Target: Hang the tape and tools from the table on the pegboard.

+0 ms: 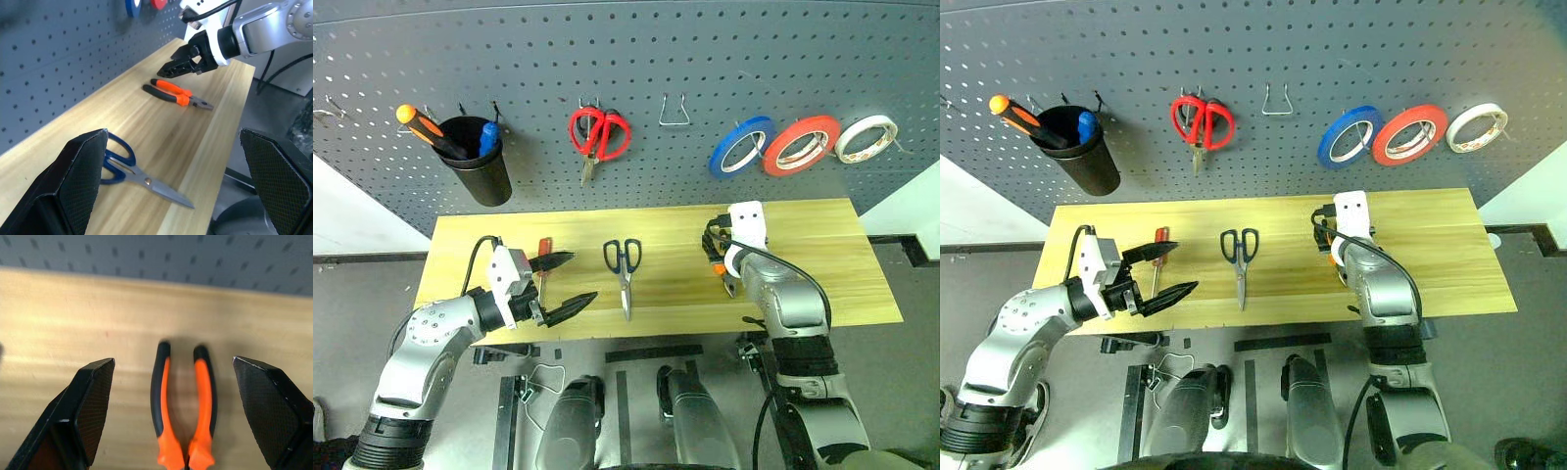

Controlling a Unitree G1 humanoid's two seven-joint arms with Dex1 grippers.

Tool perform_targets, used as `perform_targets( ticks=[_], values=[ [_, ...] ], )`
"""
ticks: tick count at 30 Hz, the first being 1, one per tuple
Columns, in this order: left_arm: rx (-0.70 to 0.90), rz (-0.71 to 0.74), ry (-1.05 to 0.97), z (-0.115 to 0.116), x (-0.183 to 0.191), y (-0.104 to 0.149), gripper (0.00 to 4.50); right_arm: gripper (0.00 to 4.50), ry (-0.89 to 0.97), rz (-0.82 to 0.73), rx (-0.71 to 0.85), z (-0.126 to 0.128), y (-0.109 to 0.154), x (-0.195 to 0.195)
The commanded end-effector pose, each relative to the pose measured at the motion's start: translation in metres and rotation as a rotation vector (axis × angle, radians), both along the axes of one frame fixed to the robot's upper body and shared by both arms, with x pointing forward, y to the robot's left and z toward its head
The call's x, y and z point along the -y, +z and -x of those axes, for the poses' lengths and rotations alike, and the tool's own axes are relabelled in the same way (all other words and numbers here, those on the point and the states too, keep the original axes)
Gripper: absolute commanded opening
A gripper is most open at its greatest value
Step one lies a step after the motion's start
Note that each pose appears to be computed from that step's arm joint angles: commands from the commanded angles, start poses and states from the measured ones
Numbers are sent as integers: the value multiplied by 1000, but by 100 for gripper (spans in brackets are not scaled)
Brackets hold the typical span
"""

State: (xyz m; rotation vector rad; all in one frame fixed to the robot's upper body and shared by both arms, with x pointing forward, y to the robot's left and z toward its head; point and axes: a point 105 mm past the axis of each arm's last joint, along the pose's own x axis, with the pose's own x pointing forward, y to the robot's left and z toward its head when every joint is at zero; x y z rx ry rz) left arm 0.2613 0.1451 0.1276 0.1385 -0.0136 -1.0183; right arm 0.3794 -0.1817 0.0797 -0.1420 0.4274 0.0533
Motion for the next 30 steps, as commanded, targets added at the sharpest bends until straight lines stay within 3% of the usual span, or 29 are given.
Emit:
perform_targets(
  ticks=[1, 14, 17, 30],
  values=[
    [34, 8, -5, 5, -1, 10, 450, 406, 3, 24, -62, 5, -9, 8],
    [22, 9, -12, 6, 0, 8, 450, 406, -35, 18, -116, 10, -21, 16],
    [21, 9, -13, 6, 1, 7, 450, 448, -32, 2, -115, 10, -21, 16],
    [23, 9, -10, 8, 2, 8, 450, 448, -23, 34, -104, 4, -19, 16]
  ],
)
